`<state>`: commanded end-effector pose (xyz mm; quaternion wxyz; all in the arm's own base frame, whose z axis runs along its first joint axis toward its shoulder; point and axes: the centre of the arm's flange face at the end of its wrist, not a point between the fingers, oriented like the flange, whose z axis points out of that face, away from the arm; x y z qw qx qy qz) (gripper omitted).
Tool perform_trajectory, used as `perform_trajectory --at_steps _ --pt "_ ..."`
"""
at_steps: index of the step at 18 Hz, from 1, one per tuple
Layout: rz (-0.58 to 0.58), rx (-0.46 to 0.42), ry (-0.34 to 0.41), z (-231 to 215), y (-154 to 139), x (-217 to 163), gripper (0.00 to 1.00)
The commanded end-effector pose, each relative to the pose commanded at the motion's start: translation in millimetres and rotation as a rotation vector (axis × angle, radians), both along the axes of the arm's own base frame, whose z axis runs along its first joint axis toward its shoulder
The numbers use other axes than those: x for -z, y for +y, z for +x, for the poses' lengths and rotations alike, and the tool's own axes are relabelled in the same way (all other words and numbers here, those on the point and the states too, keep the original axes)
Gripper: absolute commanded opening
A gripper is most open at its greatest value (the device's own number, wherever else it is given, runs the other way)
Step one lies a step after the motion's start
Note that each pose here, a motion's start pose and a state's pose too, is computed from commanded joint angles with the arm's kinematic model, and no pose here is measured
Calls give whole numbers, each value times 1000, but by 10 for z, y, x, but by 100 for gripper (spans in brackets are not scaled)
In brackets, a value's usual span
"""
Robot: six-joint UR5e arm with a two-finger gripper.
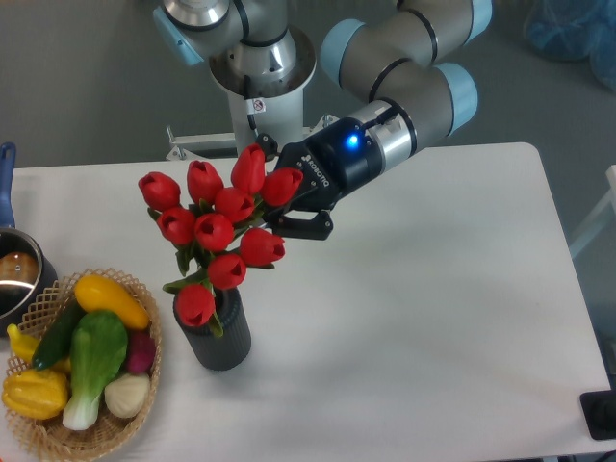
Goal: Insert the flowers into the vase
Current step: 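Lower the tulip stems down into the black vase opening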
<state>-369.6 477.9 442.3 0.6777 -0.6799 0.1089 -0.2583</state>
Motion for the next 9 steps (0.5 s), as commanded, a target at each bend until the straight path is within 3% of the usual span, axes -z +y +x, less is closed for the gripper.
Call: perform_trajectory --at_steps 9 --pt "-66 13 24 -8 136 373 11"
